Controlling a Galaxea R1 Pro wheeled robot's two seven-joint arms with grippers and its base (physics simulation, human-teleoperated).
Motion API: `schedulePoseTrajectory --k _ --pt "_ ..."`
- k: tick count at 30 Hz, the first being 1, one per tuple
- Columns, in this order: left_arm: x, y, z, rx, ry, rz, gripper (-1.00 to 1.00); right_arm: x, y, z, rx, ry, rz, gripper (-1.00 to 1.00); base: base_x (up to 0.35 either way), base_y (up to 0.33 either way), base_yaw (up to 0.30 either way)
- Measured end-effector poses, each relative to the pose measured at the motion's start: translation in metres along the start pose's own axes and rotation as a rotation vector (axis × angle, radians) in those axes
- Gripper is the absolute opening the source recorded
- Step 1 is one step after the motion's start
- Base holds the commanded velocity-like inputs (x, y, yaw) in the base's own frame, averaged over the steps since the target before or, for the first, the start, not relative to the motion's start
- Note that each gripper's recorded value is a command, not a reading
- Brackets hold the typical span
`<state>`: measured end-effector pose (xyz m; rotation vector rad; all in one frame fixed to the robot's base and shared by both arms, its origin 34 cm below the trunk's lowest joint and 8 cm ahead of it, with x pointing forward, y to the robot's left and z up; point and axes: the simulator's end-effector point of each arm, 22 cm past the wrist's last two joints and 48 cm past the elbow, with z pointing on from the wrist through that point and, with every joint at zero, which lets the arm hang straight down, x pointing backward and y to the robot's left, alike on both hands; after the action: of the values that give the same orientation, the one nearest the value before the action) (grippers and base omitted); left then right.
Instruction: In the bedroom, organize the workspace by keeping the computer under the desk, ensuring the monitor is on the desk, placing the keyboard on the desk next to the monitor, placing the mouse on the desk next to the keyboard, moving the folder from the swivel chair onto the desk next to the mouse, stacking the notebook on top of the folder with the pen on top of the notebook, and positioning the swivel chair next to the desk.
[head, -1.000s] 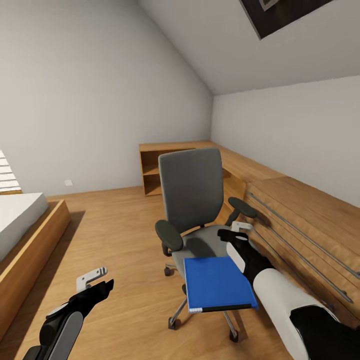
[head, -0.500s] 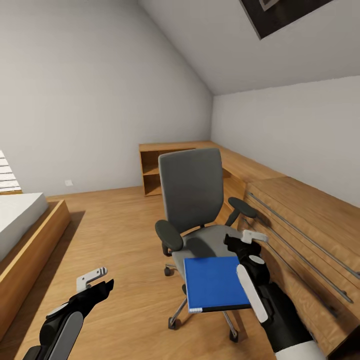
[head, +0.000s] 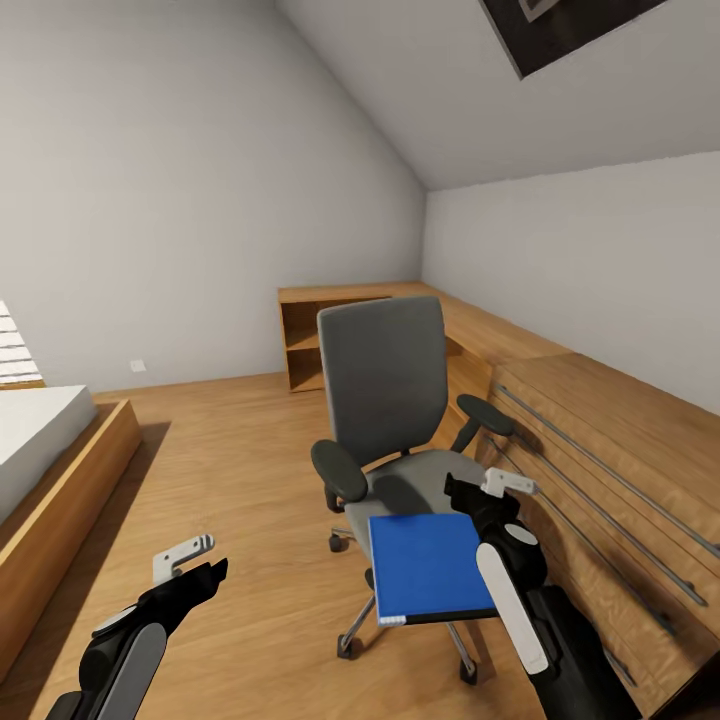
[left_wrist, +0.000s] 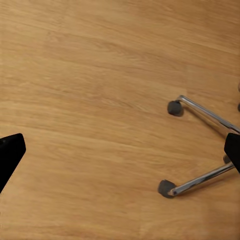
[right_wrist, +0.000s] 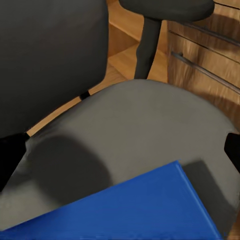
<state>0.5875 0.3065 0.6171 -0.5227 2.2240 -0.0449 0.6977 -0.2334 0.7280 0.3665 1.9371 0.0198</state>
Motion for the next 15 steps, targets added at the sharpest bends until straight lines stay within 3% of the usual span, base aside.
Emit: schedulePoseTrajectory --k 4,5,11,15 --pt "0.000 0.000 0.000 0.000 0.000 0.000 1.00 0.003 0.003 0.000 -0.015 0.016 0.029 1.00 0.000 0.195 -0.011" --pt "0.001 -0.001 0.000 0.002 0.002 0.000 1.00 0.006 0.006 0.000 -0.028 0.028 0.056 1.00 0.000 0.320 -0.075" --pt "0.001 -0.001 0.000 0.002 0.002 0.001 1.00 0.009 0.009 0.000 -0.046 0.047 0.096 1.00 0.000 0.325 -0.197" --pt "0.001 -0.001 0.000 0.002 0.002 0.001 1.00 0.012 0.010 0.000 -0.058 0.060 0.122 1.00 0.000 0.327 -0.081"
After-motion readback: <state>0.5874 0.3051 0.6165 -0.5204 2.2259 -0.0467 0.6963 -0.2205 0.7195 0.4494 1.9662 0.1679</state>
